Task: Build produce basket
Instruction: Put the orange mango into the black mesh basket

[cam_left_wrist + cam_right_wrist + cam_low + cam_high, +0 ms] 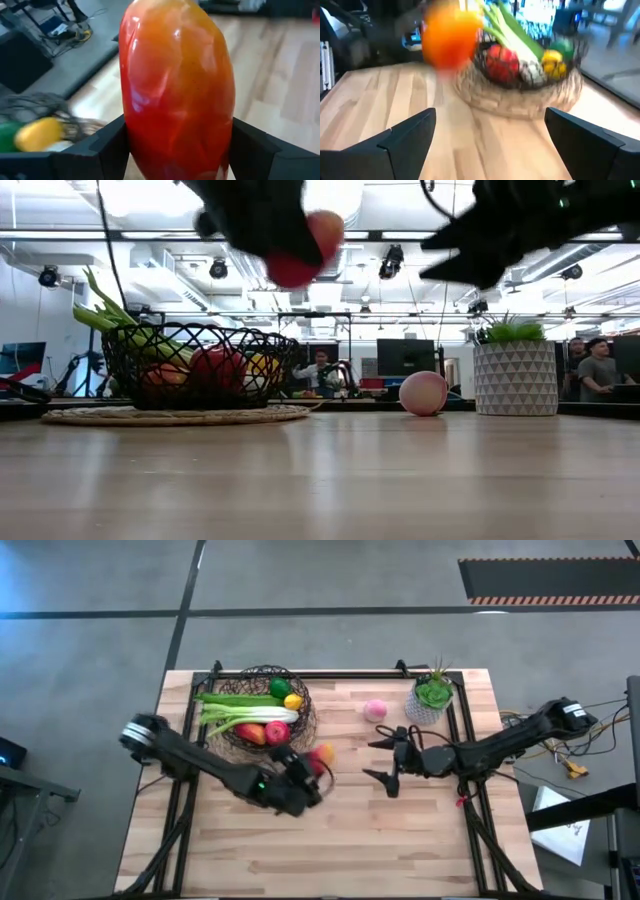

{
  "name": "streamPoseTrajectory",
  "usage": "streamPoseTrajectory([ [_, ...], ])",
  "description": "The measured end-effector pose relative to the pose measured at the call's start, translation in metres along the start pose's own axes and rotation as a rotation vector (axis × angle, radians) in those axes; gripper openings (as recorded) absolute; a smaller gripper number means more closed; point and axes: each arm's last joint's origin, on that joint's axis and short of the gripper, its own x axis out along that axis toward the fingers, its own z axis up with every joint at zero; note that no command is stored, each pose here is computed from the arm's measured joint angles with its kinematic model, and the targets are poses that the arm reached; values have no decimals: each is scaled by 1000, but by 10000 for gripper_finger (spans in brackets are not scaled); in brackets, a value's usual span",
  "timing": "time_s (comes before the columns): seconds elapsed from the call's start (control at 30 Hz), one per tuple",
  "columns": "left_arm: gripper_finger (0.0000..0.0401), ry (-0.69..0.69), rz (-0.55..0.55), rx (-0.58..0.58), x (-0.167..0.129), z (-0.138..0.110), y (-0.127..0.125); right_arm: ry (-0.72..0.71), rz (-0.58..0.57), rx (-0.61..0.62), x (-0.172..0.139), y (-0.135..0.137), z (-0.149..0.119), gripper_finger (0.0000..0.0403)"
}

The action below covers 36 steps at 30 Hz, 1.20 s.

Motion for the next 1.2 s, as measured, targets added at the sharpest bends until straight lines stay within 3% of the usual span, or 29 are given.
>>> streamPoseTrajectory([
  [0.13, 246, 1, -32, -93, -24, 33, 52, 58, -9, 46, 0, -3, -26, 366],
  [0.27, 246, 62, -79, -184, -30, 51, 105, 50, -3, 100, 1, -6, -45, 366],
  [0.6, 246, 454, 141, -151, -7, 30, 201, -2, 16, 150, 6, -6, -61, 366],
  [0.73, 246, 610, 91, -77, 3, 20, 218, 9, 13, 144, 11, -4, -62, 366],
  [0.9, 246, 762, 9, 12, 3, 11, 218, 21, 10, 138, 15, -2, -63, 366],
  [1.2, 263, 876, -120, 57, 3, -6, 213, 32, 7, 132, 19, 0, -64, 366],
])
